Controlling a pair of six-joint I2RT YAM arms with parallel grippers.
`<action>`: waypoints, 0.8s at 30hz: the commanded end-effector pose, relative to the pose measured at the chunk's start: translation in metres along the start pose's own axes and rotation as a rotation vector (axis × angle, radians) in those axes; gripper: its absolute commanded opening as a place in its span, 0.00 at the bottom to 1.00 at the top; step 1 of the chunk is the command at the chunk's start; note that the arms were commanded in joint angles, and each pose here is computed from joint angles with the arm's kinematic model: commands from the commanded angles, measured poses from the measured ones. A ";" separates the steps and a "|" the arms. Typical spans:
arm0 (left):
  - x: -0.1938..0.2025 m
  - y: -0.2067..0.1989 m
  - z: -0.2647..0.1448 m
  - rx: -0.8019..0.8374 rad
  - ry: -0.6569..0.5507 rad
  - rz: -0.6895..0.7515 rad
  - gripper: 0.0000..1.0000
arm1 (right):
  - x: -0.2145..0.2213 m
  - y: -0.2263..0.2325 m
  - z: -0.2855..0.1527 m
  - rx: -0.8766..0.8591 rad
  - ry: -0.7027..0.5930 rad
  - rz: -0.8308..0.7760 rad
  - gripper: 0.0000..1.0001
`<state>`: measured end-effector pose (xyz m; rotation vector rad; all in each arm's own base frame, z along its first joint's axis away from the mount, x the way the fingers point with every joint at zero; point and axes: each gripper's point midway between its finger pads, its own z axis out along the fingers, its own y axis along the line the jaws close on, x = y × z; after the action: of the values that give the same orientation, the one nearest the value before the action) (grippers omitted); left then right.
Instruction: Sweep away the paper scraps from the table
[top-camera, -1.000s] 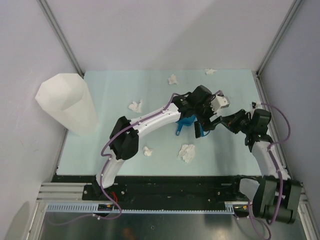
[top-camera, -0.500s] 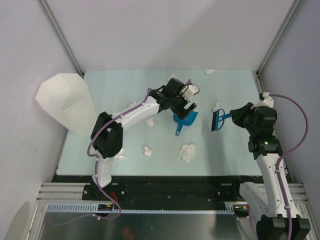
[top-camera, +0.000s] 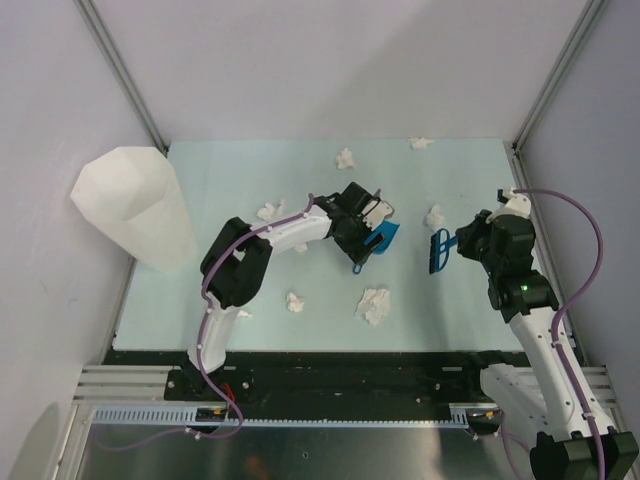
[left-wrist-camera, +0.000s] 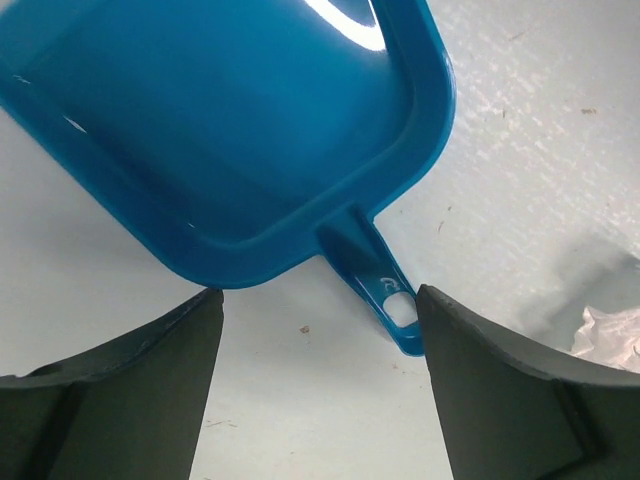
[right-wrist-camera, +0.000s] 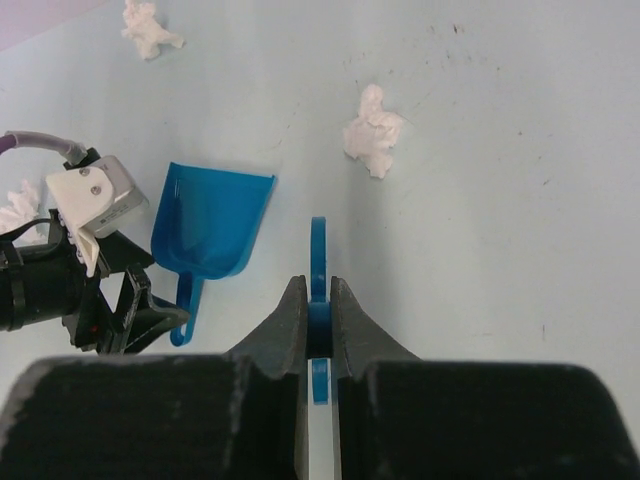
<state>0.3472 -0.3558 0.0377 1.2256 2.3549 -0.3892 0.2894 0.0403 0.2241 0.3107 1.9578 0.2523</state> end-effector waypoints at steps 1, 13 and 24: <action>-0.005 -0.015 -0.009 0.058 -0.027 -0.046 0.83 | -0.019 0.004 -0.007 -0.006 -0.063 -0.015 0.00; -0.013 -0.048 -0.014 0.113 -0.043 -0.009 0.92 | -0.015 0.002 -0.002 0.002 -0.042 -0.025 0.00; -0.042 -0.060 -0.038 0.146 -0.121 -0.052 1.00 | -0.012 0.006 0.002 -0.018 -0.027 -0.034 0.00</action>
<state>0.3100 -0.3789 0.0389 1.2406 2.3859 -0.5167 0.2903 0.0400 0.2224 0.2956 1.9649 0.2419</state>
